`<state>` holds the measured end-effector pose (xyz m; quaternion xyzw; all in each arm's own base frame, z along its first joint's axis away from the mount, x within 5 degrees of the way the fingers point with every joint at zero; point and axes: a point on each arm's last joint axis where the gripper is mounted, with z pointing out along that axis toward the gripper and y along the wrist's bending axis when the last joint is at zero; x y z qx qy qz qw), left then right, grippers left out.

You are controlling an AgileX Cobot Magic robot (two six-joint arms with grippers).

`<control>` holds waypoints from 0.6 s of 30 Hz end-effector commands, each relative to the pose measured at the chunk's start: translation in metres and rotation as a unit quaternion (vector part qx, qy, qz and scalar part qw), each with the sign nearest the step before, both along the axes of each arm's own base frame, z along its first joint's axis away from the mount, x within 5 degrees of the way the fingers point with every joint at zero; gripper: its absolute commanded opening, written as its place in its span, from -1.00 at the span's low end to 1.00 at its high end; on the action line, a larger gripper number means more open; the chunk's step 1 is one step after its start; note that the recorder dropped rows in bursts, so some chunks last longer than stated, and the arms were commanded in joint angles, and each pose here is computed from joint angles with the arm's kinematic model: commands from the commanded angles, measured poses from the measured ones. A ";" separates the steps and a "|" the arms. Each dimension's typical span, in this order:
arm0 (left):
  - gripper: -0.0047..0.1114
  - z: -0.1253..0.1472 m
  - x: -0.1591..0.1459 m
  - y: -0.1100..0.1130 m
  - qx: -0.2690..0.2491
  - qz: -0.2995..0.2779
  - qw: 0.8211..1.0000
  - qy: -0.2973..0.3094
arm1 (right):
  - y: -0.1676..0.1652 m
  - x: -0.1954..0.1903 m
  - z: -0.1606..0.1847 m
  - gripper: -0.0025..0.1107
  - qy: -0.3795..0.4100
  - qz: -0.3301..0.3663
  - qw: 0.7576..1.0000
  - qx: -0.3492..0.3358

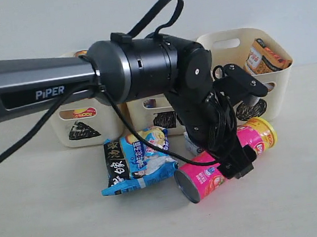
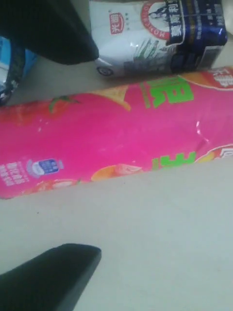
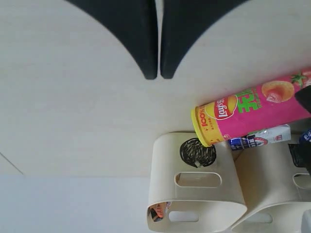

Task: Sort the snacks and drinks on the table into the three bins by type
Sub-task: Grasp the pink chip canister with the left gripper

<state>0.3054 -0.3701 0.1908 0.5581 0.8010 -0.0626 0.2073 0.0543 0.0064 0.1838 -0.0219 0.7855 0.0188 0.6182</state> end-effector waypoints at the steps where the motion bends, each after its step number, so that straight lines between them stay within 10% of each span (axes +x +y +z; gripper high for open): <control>1: 0.68 -0.017 0.001 -0.005 0.002 0.007 1.000 0.004 | 0.000 0.000 0.001 -0.96 -0.008 -0.003 1.000 -0.002; 12: 0.57 -0.056 0.004 -0.007 0.028 0.035 0.999 0.031 | 0.000 0.000 0.001 -0.96 -0.008 -0.003 1.000 -0.002; 18: -0.18 -0.053 0.004 -0.006 0.033 0.035 0.998 0.032 | 0.000 0.000 0.001 -0.96 -0.008 -0.003 1.000 -0.002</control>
